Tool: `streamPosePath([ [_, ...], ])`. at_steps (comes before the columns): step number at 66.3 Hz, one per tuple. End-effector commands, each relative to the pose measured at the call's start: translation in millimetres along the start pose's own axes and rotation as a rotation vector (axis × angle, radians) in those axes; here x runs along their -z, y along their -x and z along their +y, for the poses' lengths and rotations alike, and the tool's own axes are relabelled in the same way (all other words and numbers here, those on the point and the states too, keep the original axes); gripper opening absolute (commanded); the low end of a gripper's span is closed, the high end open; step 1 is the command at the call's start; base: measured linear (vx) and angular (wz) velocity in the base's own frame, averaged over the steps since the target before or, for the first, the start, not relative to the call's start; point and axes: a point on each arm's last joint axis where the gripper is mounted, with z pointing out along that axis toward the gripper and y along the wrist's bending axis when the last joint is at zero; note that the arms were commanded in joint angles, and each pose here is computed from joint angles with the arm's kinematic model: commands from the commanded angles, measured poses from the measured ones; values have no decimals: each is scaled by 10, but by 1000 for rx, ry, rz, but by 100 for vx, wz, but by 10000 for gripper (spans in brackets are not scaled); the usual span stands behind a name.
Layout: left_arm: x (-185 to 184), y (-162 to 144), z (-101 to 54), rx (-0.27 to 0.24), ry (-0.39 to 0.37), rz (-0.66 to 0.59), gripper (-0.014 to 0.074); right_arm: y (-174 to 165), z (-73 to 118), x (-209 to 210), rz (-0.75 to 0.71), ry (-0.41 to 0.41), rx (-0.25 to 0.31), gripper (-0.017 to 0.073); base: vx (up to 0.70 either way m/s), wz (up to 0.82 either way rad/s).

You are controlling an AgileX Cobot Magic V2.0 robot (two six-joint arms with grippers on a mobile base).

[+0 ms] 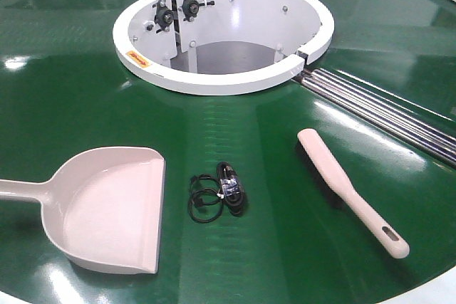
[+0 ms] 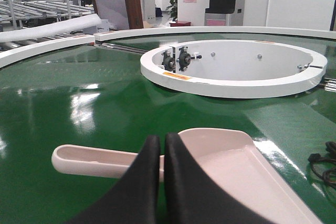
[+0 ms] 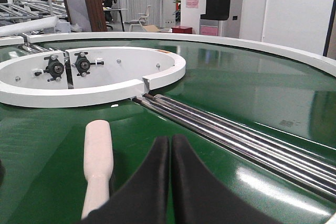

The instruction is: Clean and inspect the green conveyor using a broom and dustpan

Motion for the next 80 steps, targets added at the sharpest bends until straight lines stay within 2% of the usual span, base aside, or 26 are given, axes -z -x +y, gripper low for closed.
streamPosePath([
  [1, 13, 66, 7, 14, 9, -83, -6, 59, 0, 10, -77, -3, 3, -9, 0, 0],
  [63, 13, 67, 7, 13, 9, -85, -6, 59, 0, 9, -76, -3, 3, -9, 0, 0],
  [72, 23, 145, 13, -1, 17, -171, -6, 59, 0, 9, -76, -3, 3, -9, 0, 0],
  [80, 69, 319, 26, 25, 26, -353, -6, 59, 0, 9, -76, -3, 3, -9, 0, 0],
])
